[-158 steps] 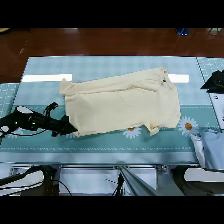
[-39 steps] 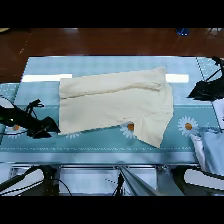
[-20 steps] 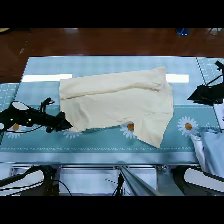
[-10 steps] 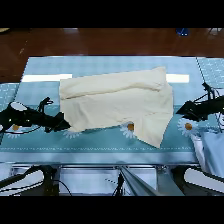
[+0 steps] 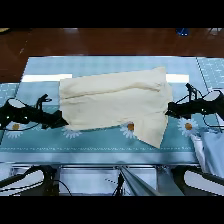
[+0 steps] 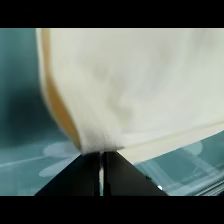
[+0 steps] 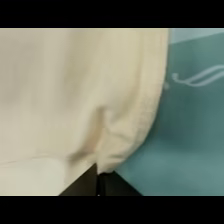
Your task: Fold the shirts.
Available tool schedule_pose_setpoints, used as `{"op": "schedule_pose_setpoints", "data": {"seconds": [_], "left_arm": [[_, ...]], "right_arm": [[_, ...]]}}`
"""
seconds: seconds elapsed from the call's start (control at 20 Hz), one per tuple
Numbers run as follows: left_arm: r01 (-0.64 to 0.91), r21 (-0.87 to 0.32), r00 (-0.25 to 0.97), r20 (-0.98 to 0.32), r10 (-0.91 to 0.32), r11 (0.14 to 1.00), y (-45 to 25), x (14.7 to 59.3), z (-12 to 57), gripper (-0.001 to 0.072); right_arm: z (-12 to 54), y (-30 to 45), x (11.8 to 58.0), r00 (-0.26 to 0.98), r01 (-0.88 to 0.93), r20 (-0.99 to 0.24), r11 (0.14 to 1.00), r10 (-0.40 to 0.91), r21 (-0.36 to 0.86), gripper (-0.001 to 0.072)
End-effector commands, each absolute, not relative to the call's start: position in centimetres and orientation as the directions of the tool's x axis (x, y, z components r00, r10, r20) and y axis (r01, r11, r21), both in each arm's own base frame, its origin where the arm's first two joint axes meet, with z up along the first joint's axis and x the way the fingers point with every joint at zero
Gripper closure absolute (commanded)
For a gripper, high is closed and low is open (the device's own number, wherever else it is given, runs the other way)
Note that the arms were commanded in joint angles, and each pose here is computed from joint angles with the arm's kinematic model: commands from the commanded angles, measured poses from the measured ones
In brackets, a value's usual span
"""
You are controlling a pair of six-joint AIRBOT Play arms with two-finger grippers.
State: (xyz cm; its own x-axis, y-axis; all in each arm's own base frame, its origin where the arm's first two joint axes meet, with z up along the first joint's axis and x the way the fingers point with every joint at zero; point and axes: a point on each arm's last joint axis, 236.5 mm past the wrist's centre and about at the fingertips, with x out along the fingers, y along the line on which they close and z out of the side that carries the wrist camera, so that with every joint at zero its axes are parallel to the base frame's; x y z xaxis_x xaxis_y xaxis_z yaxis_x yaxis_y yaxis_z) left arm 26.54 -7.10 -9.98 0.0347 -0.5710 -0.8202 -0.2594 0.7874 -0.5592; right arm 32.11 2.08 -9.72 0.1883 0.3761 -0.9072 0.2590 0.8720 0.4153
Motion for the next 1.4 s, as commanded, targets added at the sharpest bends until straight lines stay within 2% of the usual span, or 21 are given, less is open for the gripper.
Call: {"op": "schedule_pose_setpoints", "data": {"seconds": [0.0, 0.2, 0.35, 0.45, 0.8, 1.0, 1.1, 1.15, 1.2, 1.25, 1.3, 1.35], "left_arm": [[-0.173, -0.592, 0.101, -0.806, -0.583, 0.787, -6.9, 30.0, -6.1, 0.0684], [-0.032, -0.564, 0.326, -0.787, -0.524, 0.825, -4.9, 37.9, 1.5, 0.0684], [-0.046, -0.550, 0.518, -0.727, -0.451, 0.834, -3.0, 43.1, 5.5, 0.0684], [-0.067, -0.582, 0.586, -0.680, -0.440, 0.810, -2.7, 45.1, 6.2, 0.0684], [-0.169, -0.625, 0.504, -0.719, -0.478, 0.762, -3.2, 46.6, -0.8, 0.0684], [-0.212, -0.652, 0.520, -0.706, -0.481, 0.728, -3.7, 48.1, -2.8, 0.0680], [-0.206, -0.657, 0.505, -0.706, -0.496, 0.725, -4.4, 48.1, -3.6, 0.0645], [-0.195, -0.652, 0.500, -0.709, -0.497, 0.733, -4.4, 48.1, -4.0, 0.0644], [-0.198, -0.650, 0.503, -0.710, -0.494, 0.733, -4.3, 48.1, -4.1, 0.0582], [-0.202, -0.649, 0.512, -0.708, -0.486, 0.733, -3.9, 48.3, -4.0, 0.0384], [-0.208, -0.650, 0.520, -0.706, -0.480, 0.731, -3.3, 48.4, -3.8, 0.0233], [-0.211, -0.652, 0.528, -0.703, -0.476, 0.728, -2.7, 48.6, -3.4, 0.0152]], "right_arm": [[-6.0, 1.3, 35.3, 0.327, 0.207, -0.883, 0.887, 0.336, 0.413, 0.0679], [5.3, -0.1, 44.2, 0.666, 0.108, -0.703, 0.900, 0.249, 0.421, 0.0679], [9.9, 1.4, 49.4, 0.783, 0.050, -0.577, 0.901, 0.232, 0.430, 0.0679], [10.1, 2.4, 52.4, 0.817, 0.031, -0.533, 0.905, 0.221, 0.423, 0.0679], [5.5, 1.2, 57.6, 0.863, 0.126, -0.488, 0.878, 0.133, 0.462, 0.0679], [2.4, 1.1, 57.9, 0.837, 0.153, -0.530, 0.875, 0.132, 0.460, 0.0663], [1.3, 1.5, 57.7, 0.818, 0.156, -0.556, 0.874, 0.147, 0.461, 0.0504], [1.2, 1.5, 57.6, 0.816, 0.154, -0.558, 0.875, 0.149, 0.459, 0.0459], [1.5, 1.5, 57.6, 0.820, 0.152, -0.553, 0.876, 0.147, 0.458, 0.0443], [2.1, 1.1, 57.6, 0.825, 0.142, -0.547, 0.885, 0.141, 0.444, 0.0441], [3.0, 0.4, 57.4, 0.832, 0.124, -0.539, 0.904, 0.129, 0.408, 0.0441], [3.9, -0.6, 57.1, 0.837, 0.101, -0.536, 0.932, 0.110, 0.348, 0.0437]]}}
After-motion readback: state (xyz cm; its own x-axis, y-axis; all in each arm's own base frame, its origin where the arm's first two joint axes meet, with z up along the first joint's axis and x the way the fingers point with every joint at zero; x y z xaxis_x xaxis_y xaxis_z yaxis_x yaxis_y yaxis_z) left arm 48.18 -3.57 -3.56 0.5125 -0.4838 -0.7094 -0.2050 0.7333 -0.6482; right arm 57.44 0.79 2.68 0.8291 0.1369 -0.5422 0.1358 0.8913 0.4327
